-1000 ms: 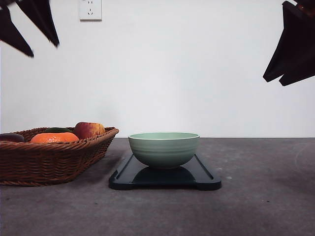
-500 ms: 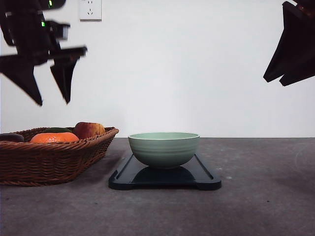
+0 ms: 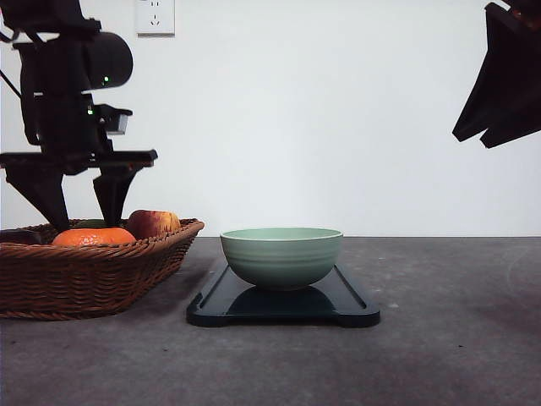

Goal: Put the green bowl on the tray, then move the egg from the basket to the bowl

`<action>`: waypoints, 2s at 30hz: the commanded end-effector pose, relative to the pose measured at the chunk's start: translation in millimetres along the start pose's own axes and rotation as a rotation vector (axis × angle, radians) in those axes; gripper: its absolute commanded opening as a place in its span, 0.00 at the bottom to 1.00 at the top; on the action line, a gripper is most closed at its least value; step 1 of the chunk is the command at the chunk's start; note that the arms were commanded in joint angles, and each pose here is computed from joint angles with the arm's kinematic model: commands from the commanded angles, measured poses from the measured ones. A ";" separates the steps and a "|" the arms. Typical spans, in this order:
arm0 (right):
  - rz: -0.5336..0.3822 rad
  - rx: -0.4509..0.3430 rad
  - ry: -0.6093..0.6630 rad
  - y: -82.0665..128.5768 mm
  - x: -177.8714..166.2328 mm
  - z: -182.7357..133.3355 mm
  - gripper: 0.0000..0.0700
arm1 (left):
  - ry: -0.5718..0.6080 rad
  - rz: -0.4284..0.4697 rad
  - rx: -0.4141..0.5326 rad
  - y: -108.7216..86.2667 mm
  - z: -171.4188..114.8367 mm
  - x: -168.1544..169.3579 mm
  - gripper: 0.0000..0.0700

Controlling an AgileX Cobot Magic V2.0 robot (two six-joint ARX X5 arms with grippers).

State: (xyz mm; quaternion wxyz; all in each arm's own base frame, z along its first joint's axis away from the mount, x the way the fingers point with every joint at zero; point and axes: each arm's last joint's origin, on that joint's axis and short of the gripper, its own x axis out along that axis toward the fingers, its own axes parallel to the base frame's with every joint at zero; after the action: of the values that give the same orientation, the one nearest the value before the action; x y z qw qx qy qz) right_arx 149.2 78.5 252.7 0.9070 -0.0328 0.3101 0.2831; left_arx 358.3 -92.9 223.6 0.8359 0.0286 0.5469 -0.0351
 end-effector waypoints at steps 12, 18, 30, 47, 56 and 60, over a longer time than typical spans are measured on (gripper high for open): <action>0.002 -0.006 0.000 0.3 1.8 0.3 0.34 | 0.036 0.013 -0.017 0.4 5.1 30.5 0.57; 0.001 -0.006 0.000 0.3 1.8 0.3 0.34 | 0.046 0.016 -0.019 1.8 4.5 32.4 0.56; -0.003 -0.006 -0.001 0.2 1.8 0.3 0.34 | 0.054 0.016 -0.018 1.8 3.8 32.4 0.32; -0.003 -0.006 -0.001 0.2 1.8 0.3 0.34 | -0.091 -0.016 -0.018 1.0 9.5 -32.2 0.32; -0.002 -0.008 -0.012 0.2 1.8 1.4 0.34 | -0.269 -0.210 0.008 -25.0 8.5 -86.5 0.32; -0.002 -0.008 -0.015 0.2 1.8 1.7 0.34 | -0.345 -0.304 0.062 -48.8 11.2 -91.8 0.32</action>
State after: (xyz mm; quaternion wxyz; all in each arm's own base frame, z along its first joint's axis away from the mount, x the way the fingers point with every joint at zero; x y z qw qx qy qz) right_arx 150.0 78.8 253.8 0.9095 -0.0319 0.3032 0.2826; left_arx 324.0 -133.2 306.1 0.8963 -0.0290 0.4082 -0.1710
